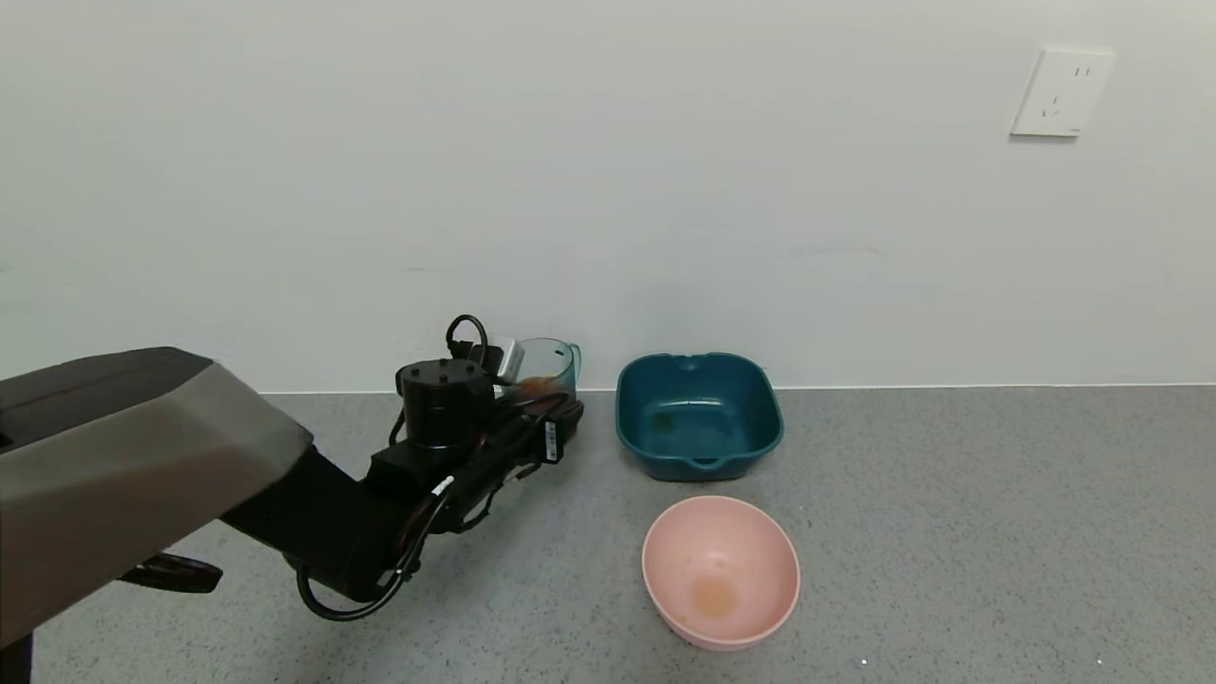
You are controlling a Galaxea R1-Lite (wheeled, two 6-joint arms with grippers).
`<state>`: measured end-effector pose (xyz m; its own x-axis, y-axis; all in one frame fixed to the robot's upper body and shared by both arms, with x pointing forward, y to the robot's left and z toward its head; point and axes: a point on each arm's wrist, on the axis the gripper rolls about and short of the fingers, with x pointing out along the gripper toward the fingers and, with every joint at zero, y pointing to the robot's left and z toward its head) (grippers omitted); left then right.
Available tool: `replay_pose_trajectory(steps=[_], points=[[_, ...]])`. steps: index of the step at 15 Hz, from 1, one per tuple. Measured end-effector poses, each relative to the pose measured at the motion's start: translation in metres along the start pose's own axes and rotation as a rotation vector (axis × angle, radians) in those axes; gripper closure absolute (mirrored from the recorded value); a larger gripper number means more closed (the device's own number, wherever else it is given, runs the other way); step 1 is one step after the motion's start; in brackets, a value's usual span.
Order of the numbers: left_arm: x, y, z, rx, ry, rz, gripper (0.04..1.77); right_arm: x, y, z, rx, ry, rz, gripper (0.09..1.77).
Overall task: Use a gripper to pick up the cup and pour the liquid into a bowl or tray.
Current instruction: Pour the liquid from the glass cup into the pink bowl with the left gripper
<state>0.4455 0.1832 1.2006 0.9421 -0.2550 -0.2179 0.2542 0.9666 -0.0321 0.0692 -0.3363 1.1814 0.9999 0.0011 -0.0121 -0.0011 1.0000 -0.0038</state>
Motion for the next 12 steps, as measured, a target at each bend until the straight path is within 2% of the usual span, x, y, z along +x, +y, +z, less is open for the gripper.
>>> replay_pose_trajectory(steps=[5,12], points=[[-0.010,-0.027,0.015,0.047,-0.035,-0.031,0.54,0.000,0.000,0.000,0.000,0.000,0.000,0.15],[-0.018,-0.054,0.017,0.138,-0.051,-0.093,0.54,0.000,0.000,0.000,0.000,0.000,0.000,0.15]])
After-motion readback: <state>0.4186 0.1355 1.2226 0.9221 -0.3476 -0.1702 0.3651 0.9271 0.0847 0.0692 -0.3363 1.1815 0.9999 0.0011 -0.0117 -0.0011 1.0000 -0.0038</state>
